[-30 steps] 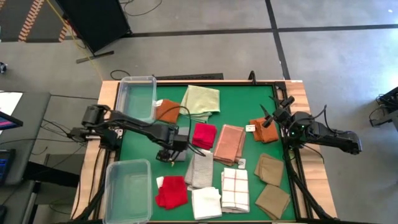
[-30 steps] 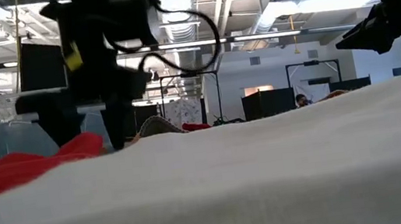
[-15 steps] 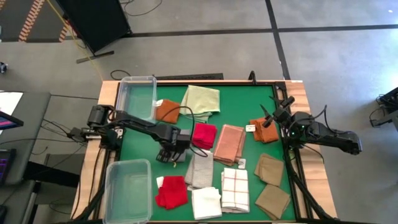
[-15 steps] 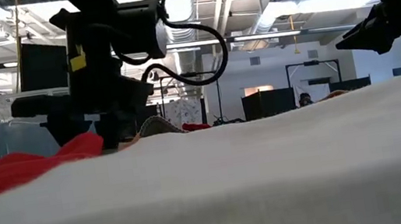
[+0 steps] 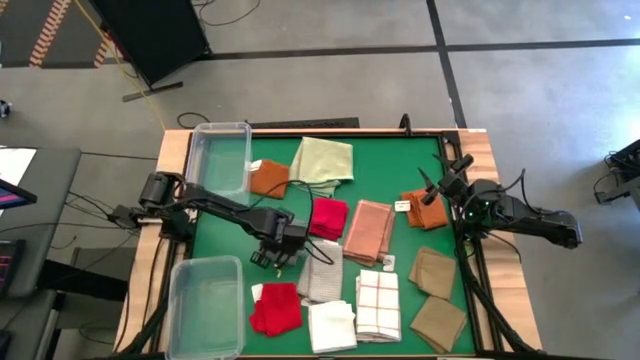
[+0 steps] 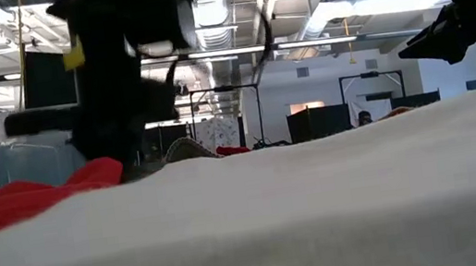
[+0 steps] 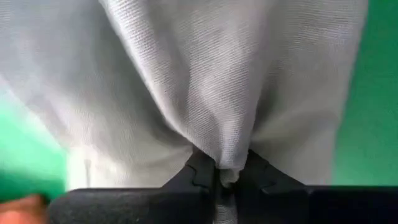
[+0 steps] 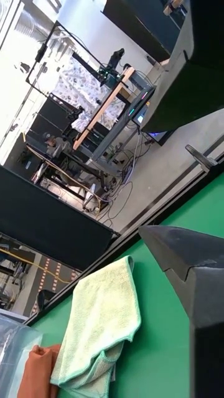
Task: Sort towels by color in basket
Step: Put the gray towel into the top transparent bin, then put the gray patterned towel into the top transparent bin
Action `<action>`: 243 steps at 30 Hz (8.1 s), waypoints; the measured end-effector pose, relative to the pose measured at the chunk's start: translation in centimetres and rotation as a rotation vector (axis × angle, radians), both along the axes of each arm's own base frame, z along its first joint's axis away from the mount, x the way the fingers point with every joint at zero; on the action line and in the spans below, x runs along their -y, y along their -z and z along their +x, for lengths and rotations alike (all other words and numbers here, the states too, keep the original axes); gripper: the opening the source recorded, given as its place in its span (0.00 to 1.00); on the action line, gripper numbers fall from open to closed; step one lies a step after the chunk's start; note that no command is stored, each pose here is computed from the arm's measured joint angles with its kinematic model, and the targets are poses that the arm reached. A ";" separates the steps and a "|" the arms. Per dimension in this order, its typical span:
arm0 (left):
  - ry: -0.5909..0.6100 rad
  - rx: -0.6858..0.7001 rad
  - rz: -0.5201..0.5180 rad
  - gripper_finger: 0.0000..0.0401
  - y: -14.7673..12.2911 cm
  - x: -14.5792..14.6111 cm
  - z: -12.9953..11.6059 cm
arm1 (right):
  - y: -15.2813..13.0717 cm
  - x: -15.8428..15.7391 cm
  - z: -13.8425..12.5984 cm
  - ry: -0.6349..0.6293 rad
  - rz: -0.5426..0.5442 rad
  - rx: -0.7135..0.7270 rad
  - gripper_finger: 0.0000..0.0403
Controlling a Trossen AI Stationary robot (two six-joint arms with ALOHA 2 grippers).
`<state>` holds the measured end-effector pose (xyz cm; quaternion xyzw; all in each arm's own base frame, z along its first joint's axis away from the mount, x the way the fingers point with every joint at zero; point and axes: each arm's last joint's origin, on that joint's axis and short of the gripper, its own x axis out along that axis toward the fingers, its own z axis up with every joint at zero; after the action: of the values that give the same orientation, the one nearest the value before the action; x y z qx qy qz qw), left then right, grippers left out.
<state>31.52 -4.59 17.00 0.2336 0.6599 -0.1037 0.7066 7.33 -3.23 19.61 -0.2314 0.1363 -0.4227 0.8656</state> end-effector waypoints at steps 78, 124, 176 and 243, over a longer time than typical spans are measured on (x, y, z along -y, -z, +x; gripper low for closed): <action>-0.862 0.062 0.452 0.58 -15.4 -16.7 -16.1 | 0.0 0.0 0.0 0.000 0.000 -0.001 0.71; 0.010 0.346 -0.091 0.58 -9.4 4.6 1.8 | 0.0 0.0 0.0 0.000 0.000 -0.001 0.71; -0.114 0.434 -0.237 0.71 0.8 8.1 8.5 | 0.2 0.0 0.0 -0.002 0.005 -0.027 0.71; -0.859 0.519 0.479 0.06 -24.6 -8.7 -11.0 | 0.5 0.0 0.0 0.000 0.009 -0.055 0.71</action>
<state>20.51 4.13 41.59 0.1155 0.5052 0.4075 0.7520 7.32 -3.23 19.14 -0.2391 0.1619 -0.4154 0.8626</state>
